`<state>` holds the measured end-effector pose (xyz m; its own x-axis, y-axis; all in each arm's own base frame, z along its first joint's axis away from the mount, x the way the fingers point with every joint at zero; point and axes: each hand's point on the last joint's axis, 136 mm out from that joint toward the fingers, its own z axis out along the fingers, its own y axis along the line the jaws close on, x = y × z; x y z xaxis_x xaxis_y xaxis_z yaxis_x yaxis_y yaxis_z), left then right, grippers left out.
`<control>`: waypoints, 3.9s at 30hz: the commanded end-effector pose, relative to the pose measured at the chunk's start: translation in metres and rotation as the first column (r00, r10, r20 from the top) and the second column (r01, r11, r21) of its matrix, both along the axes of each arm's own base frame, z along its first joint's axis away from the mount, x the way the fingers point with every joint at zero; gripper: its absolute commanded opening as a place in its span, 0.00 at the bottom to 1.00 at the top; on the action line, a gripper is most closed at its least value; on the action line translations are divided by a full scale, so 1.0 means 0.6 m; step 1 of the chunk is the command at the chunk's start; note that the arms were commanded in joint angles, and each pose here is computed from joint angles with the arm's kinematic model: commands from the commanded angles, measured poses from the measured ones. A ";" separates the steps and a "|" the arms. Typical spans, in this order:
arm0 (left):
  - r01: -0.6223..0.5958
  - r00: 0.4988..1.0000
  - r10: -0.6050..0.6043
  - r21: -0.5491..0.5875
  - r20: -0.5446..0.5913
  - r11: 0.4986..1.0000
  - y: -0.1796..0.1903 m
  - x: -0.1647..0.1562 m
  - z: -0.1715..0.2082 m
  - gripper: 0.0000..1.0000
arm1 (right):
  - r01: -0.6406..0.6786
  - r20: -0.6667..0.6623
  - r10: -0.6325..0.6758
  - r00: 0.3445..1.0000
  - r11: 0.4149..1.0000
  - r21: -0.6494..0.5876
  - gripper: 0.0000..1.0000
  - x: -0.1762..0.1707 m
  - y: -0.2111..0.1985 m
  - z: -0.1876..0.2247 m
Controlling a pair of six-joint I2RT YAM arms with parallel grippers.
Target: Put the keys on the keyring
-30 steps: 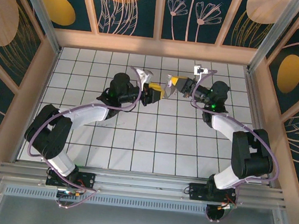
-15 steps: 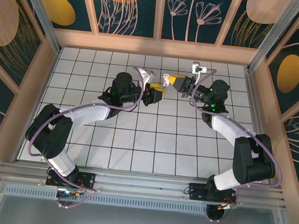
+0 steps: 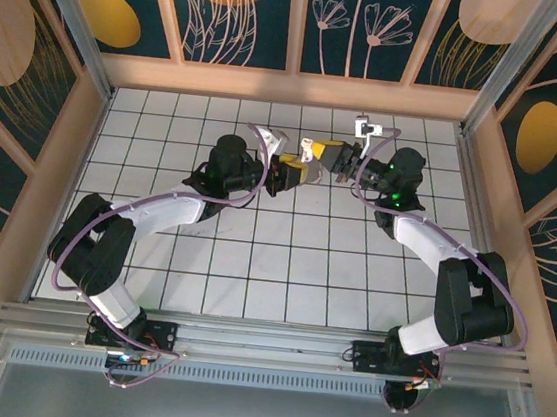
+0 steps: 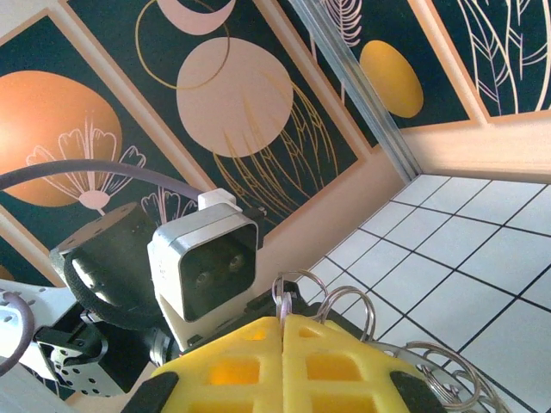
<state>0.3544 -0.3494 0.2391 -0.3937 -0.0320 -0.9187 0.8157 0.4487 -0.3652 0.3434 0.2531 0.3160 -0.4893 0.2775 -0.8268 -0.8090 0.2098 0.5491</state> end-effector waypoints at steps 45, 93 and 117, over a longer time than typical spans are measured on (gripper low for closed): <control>-0.048 0.995 0.060 -0.135 0.083 0.990 0.018 -0.010 0.058 0.00 | -0.019 0.033 0.021 0.999 0.998 -0.056 0.36 -0.060 0.006 -0.049; 0.001 0.997 0.009 -0.128 0.078 0.992 0.007 -0.015 0.051 0.00 | 0.003 0.083 -0.007 0.997 0.999 0.042 0.10 -0.010 0.010 0.036; 0.008 0.997 0.002 -0.126 0.081 0.992 0.006 -0.018 0.052 0.00 | -0.021 0.060 0.019 0.998 0.999 0.028 0.30 0.007 0.034 0.024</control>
<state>0.3477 -0.3439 0.2479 -0.3694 -0.1127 -0.9224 0.8161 0.4354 -0.3800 0.3500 0.2695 0.3188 -0.4802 0.2966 -0.8255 -0.8137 0.2009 0.5455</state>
